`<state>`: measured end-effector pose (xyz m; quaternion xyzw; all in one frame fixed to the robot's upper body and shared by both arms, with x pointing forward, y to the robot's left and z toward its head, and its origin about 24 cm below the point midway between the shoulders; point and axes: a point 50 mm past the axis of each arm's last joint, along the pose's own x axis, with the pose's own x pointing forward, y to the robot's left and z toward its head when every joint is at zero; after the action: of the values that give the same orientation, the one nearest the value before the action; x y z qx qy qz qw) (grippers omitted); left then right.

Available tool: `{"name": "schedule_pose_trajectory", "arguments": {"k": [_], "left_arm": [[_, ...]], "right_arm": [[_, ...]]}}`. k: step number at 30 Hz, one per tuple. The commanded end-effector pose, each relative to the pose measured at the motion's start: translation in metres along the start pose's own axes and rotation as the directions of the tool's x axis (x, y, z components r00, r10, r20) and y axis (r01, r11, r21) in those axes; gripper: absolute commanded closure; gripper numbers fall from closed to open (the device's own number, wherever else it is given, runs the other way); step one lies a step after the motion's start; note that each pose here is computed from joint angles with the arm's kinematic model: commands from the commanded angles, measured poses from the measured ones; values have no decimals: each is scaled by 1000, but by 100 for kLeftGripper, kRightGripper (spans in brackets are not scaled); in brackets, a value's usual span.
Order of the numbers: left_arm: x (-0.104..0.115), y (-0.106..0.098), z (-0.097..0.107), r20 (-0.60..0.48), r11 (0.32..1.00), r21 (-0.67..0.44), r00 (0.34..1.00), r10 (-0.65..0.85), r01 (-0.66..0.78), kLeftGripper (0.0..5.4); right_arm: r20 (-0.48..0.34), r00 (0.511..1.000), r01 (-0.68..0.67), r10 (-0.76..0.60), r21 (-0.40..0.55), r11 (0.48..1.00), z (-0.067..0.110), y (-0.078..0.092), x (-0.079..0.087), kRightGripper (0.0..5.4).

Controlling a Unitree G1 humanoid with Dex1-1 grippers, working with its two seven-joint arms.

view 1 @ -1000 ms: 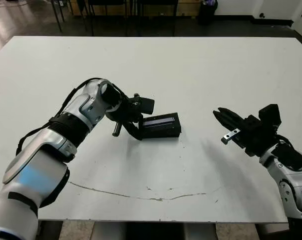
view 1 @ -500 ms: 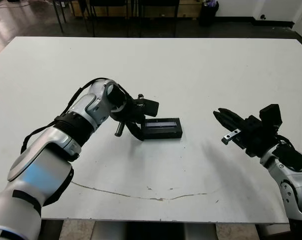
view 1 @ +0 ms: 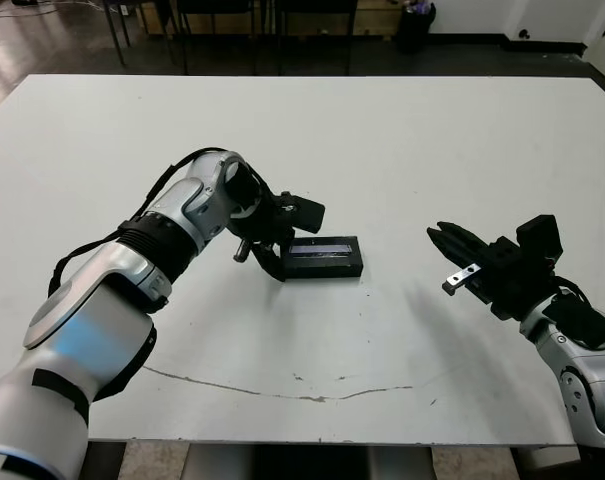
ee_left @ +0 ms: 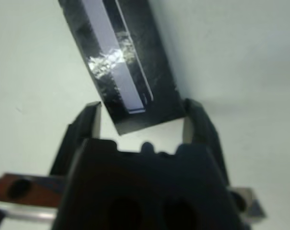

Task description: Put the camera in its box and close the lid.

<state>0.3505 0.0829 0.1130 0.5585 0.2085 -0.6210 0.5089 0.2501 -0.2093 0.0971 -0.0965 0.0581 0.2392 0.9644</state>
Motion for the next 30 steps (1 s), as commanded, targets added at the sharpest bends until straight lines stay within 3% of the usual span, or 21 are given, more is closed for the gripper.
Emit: {"name": "schedule_pose_trajectory", "arguments": {"k": [1,8,12,16,19,21,24,28,30], "left_arm": [[28,-40,-30,-81,991,-42,988,-134,131,235],[18,-64,-61,-65,984,-123,988,-139,130,81],[2,-76,-77,-145,983,-145,980,-135,114,1],[-21,-81,-96,-184,977,-214,981,-65,25,1],[-41,-81,-107,-203,945,-275,972,121,-175,1],[-52,-81,-109,-133,850,-388,934,331,-357,24],[-60,-81,-98,-16,691,-537,824,566,-484,88],[-56,-77,-64,120,512,-696,621,775,-504,181],[-53,-73,-45,132,426,-767,531,837,-479,231]], "right_arm": [[-11,1000,0,0,8,1000,-3,0,2,540],[-10,1000,-10,10,24,1000,-1,1,6,540],[-11,1000,-12,12,27,1000,-1,1,9,540],[-16,1000,-5,5,19,1000,0,1,13,540],[-16,1000,0,0,3,1000,1,2,16,540],[-7,1000,2,-2,5,1000,2,2,18,540],[1,1000,5,-5,14,1000,3,1,20,540],[11,1000,7,-7,42,999,4,1,25,540],[18,1000,4,-5,50,999,5,1,27,540]]}}
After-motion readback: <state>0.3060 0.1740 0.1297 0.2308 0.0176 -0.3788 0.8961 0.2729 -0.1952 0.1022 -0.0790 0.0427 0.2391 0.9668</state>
